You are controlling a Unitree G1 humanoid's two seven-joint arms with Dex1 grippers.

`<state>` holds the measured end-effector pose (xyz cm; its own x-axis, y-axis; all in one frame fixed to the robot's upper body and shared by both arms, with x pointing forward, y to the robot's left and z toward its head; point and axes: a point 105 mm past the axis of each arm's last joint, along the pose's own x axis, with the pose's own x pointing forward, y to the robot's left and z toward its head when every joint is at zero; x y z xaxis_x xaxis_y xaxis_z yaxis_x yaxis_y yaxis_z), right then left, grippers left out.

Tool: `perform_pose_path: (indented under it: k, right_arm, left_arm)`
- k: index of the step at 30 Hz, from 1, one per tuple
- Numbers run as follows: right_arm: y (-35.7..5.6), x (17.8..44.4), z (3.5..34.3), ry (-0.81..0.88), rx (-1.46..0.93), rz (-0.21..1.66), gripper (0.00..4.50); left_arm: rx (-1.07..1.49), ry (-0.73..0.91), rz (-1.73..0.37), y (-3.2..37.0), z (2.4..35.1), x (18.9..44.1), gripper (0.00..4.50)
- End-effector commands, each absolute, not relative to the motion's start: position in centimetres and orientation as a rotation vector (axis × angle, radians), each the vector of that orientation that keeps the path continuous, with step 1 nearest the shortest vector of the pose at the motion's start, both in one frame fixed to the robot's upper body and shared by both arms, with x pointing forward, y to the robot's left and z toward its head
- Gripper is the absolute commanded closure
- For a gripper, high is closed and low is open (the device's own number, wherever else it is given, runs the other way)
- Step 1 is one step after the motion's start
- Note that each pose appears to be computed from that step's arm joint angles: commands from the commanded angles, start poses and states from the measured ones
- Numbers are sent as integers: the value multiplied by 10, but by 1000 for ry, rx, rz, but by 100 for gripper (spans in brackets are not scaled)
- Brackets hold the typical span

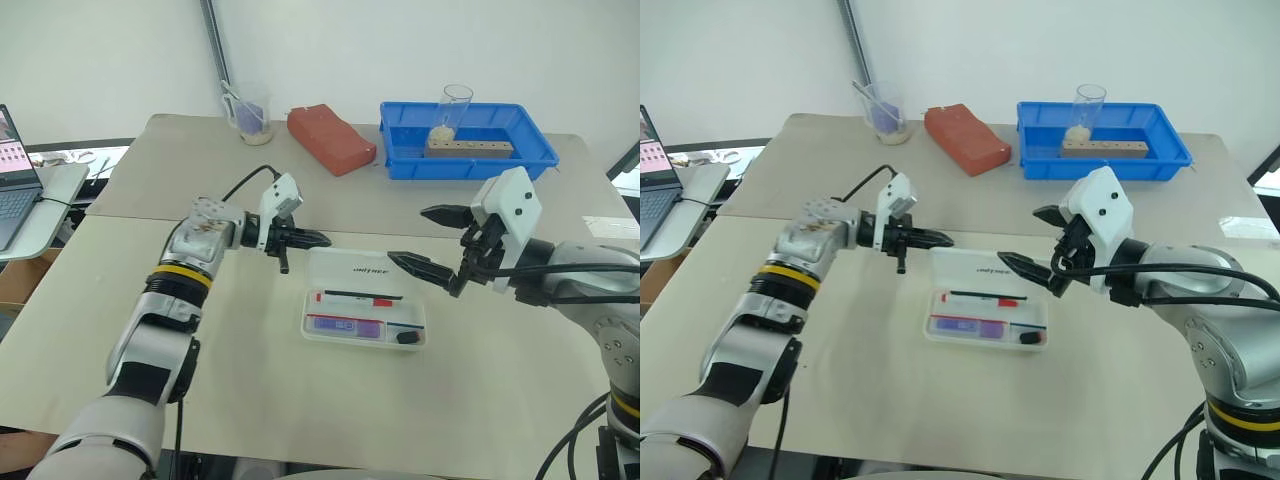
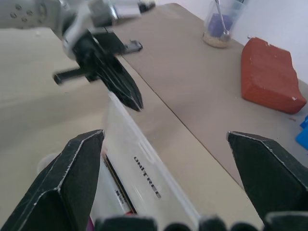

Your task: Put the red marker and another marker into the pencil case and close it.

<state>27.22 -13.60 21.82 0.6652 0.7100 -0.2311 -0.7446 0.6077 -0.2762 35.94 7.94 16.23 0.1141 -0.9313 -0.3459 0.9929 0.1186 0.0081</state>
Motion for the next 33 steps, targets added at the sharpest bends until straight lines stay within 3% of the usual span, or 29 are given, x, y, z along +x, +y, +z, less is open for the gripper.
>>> perform_pose_path:
  k: [1,4,8,12,15,18,21,28,29,33]
  right_arm:
    - [-143,269,225,87,-381,845,0]
    - [-146,262,211,161,-381,882,0]
    - [-156,252,170,312,-418,895,0]
    - [-163,252,156,340,-433,872,0]
    - [-167,258,154,333,-429,850,0]
    - [-171,264,159,296,-409,830,0]
    - [-180,269,161,266,-401,796,0]
    - [-201,263,151,321,-475,834,0]
    - [-202,262,151,323,-480,841,0]
    - [-219,264,155,325,-508,824,0]
  left_arm:
    - [327,298,-1560,73,161,332,446]
    - [449,303,-1574,67,140,320,446]
    - [632,335,-1559,60,97,311,446]
    - [755,306,-1563,55,81,307,446]
    - [743,259,-1558,51,85,305,446]
    - [646,161,-1486,53,111,314,446]
    - [471,68,-1350,68,150,328,366]
    - [467,136,-1119,139,149,332,36]
    - [467,140,-1112,142,149,331,10]
    - [522,171,-921,191,151,331,10]
